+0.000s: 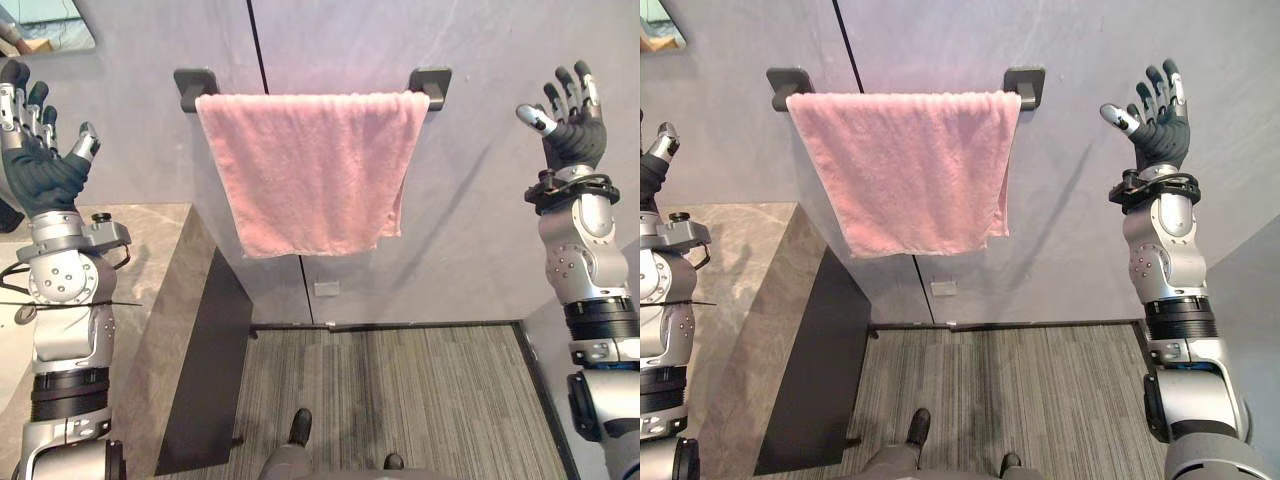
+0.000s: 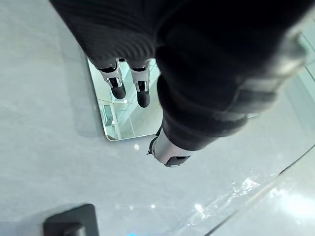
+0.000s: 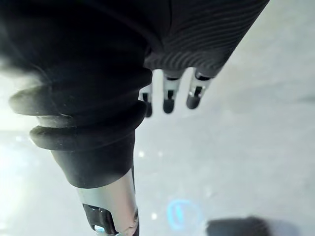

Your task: Organize washtable

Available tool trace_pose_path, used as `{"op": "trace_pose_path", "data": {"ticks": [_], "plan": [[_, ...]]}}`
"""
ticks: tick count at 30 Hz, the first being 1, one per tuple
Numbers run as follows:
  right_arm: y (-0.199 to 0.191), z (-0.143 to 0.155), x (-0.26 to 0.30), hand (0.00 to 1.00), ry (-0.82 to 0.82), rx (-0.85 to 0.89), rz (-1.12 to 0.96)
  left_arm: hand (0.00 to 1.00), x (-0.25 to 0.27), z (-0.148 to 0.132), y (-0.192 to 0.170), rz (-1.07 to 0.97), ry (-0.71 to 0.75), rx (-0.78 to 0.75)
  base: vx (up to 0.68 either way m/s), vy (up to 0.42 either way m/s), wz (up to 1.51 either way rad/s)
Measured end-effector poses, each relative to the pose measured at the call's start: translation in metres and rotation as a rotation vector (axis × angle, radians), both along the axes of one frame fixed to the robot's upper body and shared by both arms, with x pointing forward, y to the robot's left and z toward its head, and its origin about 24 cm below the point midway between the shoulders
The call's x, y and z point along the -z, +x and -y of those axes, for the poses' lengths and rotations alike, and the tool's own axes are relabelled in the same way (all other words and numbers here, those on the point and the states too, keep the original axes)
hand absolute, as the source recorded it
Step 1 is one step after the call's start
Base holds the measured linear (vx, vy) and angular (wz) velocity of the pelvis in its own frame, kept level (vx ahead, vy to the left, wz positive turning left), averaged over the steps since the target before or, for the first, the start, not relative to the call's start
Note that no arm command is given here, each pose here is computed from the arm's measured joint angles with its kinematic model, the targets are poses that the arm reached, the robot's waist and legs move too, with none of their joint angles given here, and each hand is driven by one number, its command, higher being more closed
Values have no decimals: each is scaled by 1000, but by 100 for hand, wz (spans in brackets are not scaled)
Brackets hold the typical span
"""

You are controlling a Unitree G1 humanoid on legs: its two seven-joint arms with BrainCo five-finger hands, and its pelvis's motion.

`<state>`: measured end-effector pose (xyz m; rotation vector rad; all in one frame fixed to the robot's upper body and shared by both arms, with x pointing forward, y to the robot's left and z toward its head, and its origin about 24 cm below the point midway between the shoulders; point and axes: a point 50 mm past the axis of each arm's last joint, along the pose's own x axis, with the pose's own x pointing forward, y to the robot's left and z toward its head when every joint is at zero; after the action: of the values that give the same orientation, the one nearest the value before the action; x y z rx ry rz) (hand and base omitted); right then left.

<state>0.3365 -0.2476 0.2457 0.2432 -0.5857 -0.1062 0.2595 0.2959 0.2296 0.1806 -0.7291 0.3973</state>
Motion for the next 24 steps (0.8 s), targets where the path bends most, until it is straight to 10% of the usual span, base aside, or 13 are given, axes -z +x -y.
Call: {"op": "trace_pose_path", "data": {"ticks": [11, 24], "plan": [[-24, -162, 38, 0, -207, -745, -1, 0, 64, 93, 15, -319, 78, 623, -38, -1, 2], [-34, -200, 90, 0, -304, -950, -203, 0, 133, 111, 27, -718, 149, 801, 24, -13, -1]]}}
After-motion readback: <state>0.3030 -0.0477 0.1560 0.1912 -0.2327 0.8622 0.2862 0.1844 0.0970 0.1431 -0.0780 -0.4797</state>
